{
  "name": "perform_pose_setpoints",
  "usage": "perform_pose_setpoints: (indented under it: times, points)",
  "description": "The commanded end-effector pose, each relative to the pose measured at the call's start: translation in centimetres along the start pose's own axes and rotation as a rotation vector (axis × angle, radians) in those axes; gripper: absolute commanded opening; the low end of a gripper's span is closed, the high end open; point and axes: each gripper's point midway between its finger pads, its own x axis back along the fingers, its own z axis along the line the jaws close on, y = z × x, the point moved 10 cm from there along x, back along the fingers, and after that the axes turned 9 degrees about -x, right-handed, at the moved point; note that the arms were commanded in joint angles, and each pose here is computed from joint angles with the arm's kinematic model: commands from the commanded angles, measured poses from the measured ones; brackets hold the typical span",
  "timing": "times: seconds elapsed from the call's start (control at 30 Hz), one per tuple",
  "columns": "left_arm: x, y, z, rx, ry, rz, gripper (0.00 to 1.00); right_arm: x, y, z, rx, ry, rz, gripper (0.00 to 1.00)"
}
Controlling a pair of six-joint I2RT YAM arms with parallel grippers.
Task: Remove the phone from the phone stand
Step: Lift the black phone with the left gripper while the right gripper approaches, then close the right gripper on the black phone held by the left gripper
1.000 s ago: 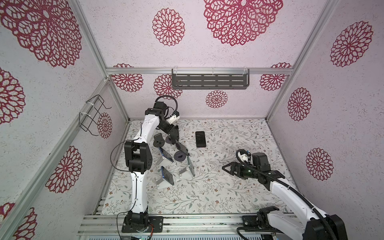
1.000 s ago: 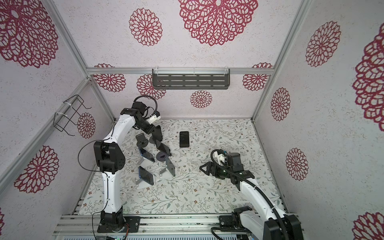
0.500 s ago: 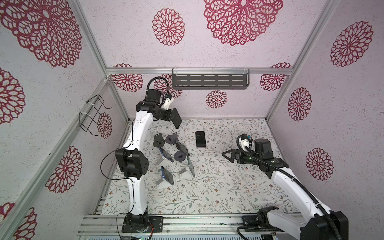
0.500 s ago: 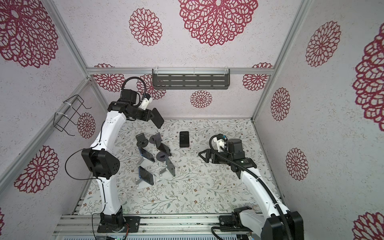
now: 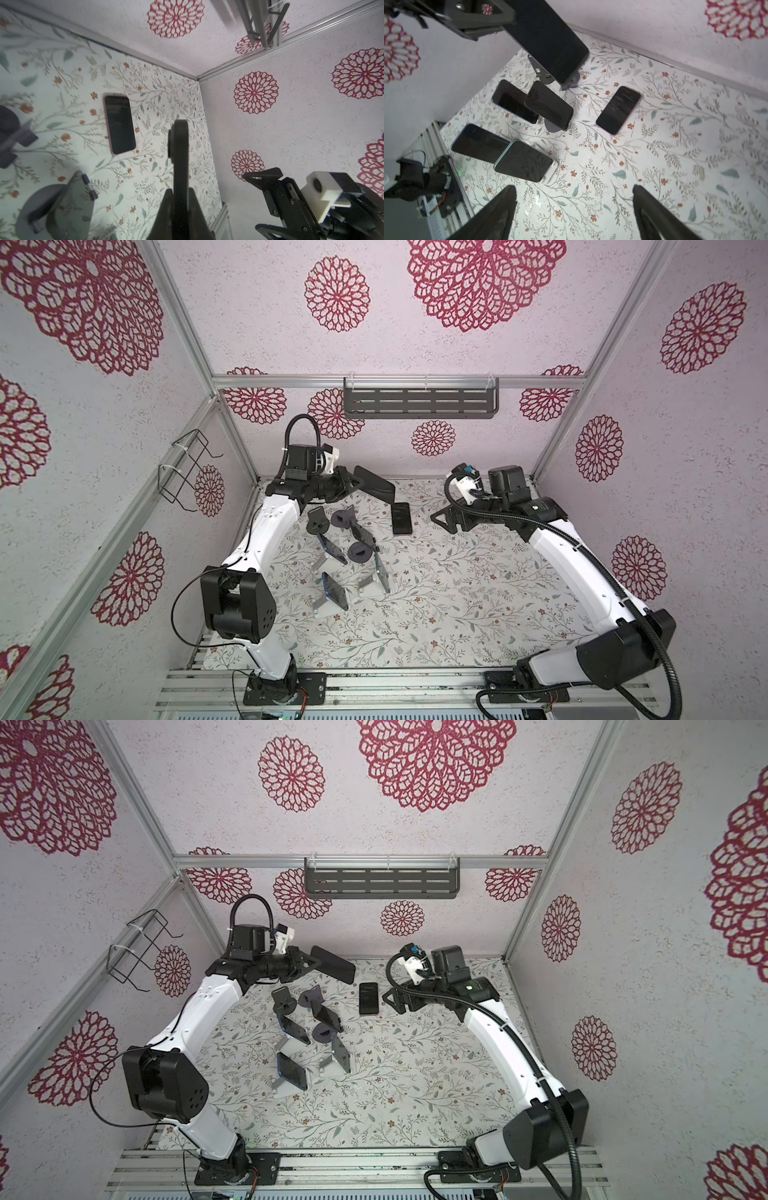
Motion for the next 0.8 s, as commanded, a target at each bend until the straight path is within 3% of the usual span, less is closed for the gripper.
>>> perform_pose_setpoints:
  times: [0.0,0.1,0.3,0.5,0.77]
  points:
    - [0.2,-1.3,-3.0,0.007,-0.162,0.062,0.0,-0.4,0.2,1.8,0.277,0.032,0.099,0.91]
    - [-0.2,-3.2,-3.2,0.003,-0.203,0.136,0.0,-1.4,0.9,2.9,0.408,0.091,0.116,0.92]
    - [-1.1,-5.7,-3.7,-0.015,-0.254,0.217,0.0,-3.9,1.1,4.0,0.55,0.165,0.159,0.96]
    - [-1.4,-6.4,-4.0,-0.027,-0.279,0.239,0.0,-6.3,0.9,3.8,0.551,0.195,0.213,0.99]
    - [-1.3,-6.8,-4.5,-0.06,-0.289,0.254,0.0,-8.3,1.1,2.6,0.515,0.129,0.227,0.99]
